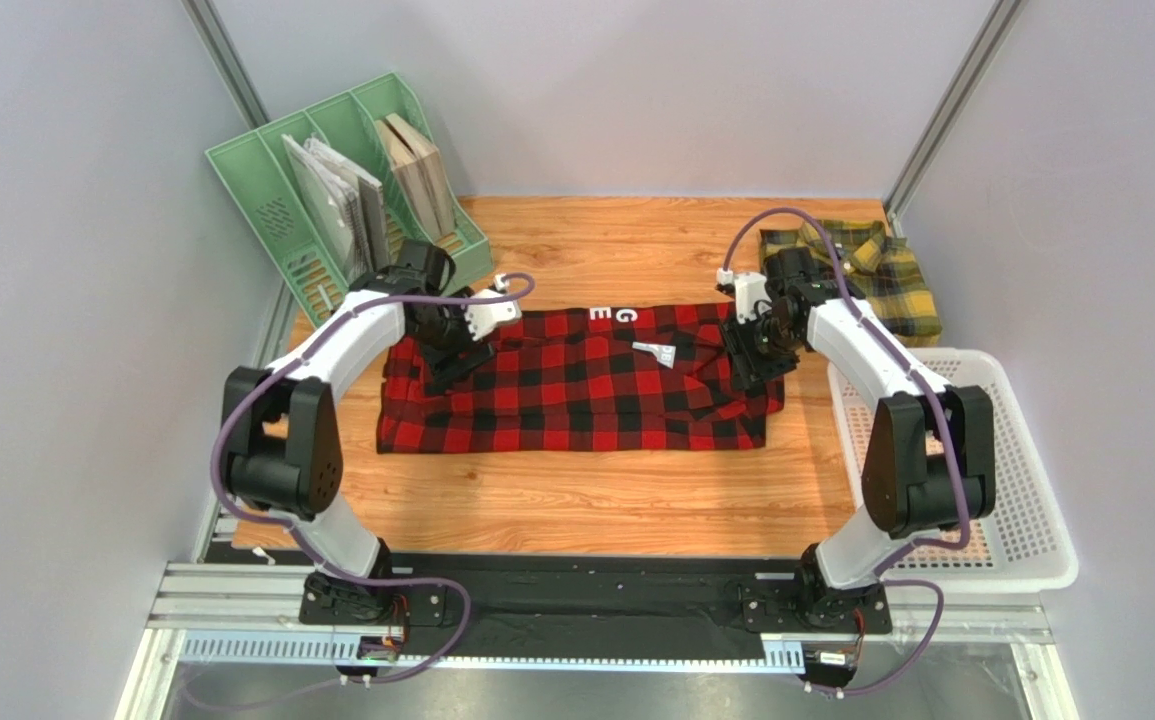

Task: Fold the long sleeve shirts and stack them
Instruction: Fold the shirt

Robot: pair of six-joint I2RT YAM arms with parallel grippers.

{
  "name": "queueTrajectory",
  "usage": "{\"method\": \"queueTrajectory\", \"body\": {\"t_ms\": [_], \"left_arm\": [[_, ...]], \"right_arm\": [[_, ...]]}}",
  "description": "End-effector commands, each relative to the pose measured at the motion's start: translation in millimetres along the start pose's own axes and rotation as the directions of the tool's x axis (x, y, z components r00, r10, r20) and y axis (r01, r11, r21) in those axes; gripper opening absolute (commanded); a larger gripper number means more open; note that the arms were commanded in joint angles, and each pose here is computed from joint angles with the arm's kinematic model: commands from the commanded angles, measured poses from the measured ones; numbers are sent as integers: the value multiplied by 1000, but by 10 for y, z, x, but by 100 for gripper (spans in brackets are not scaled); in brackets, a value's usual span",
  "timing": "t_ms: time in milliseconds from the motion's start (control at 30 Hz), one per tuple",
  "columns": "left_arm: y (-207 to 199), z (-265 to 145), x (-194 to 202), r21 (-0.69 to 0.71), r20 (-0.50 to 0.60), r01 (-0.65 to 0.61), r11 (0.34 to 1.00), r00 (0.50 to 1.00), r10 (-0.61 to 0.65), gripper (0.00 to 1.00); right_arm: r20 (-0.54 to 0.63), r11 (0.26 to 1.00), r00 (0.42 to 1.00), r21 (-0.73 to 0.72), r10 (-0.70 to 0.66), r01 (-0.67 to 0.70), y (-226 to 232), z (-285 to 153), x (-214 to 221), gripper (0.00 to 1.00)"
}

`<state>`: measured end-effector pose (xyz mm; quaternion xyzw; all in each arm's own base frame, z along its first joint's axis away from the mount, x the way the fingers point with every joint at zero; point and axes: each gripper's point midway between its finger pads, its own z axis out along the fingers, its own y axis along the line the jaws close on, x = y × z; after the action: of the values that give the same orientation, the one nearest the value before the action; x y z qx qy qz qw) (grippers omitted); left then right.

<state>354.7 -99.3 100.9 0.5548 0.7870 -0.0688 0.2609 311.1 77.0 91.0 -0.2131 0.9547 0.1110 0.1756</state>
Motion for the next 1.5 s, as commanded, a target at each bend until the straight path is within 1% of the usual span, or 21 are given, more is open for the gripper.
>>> {"method": "queueTrajectory", "body": {"t_ms": [0,167,200,233,267,300,333,433,500,600,633,700,833,900,1000,1100,1167,1267,1367,1400,1467], "left_arm": [[36,112,239,11,-131,-88,996,987,88,76],[-46,412,703,67,-279,-133,989,949,146,74],[-15,422,805,53,-322,-153,987,933,161,73],[-133,461,966,92,-356,-168,981,915,190,72],[-187,461,1049,109,-373,-181,977,904,209,70],[-257,455,1120,128,-387,-187,974,895,223,59],[-356,426,1186,141,-390,-185,973,893,226,56],[-582,321,1317,185,-402,-185,965,882,246,55],[-692,218,1428,215,-431,-197,957,860,274,54],[-943,34,1359,257,-388,-145,955,890,240,56],[-939,-40,1272,239,-363,-142,960,905,224,57],[-1051,-125,1145,251,-317,-86,964,934,166,60],[-1082,-290,872,207,-225,-30,978,971,78,69],[-1054,-313,787,183,-191,-27,983,980,62,70],[-1007,-298,706,168,-163,-18,986,986,46,71],[-959,-231,645,172,-167,12,985,986,17,68],[-942,-183,620,165,-179,44,985,984,-14,63],[-989,-41,519,170,-198,13,985,980,22,57],[-1046,92,470,160,-241,-27,987,968,66,52],[-1077,154,503,171,-270,-28,985,960,74,44],[-1149,221,550,188,-323,-30,982,942,90,38]], "right_arm": [[-20,997,1000,74,-9,10,-140,139,-38,42],[-87,994,995,99,-40,48,-168,373,3,40],[-98,991,993,112,-60,71,-143,407,3,40],[-111,989,991,120,-76,89,-133,441,12,40],[-119,985,988,129,-96,111,-118,489,12,40],[-140,978,982,142,-131,151,-74,528,40,40],[-142,975,979,145,-147,168,-47,543,40,39],[-171,959,964,164,-204,232,27,602,56,39],[-187,940,948,176,-260,292,86,639,16,39],[-221,913,927,211,-304,349,18,732,-108,38],[-234,901,916,214,-327,377,-21,772,-145,38],[-241,874,907,270,-345,404,-151,832,-291,35],[-194,790,877,380,-440,481,-412,1041,-884,32],[-193,750,871,446,-453,489,-598,1075,-1120,30],[-115,695,874,562,-471,449,-830,1121,-1706,28],[49,687,874,639,-484,345,-809,921,-2247,29],[193,698,848,669,-493,254,-749,636,-2590,31],[326,725,810,668,-487,167,-646,268,-2875,34],[382,774,797,613,-468,160,-486,60,-2909,37],[422,796,790,591,-445,133,-414,-116,-2921,38],[424,827,799,541,-427,155,-307,-190,-2824,40]]}}
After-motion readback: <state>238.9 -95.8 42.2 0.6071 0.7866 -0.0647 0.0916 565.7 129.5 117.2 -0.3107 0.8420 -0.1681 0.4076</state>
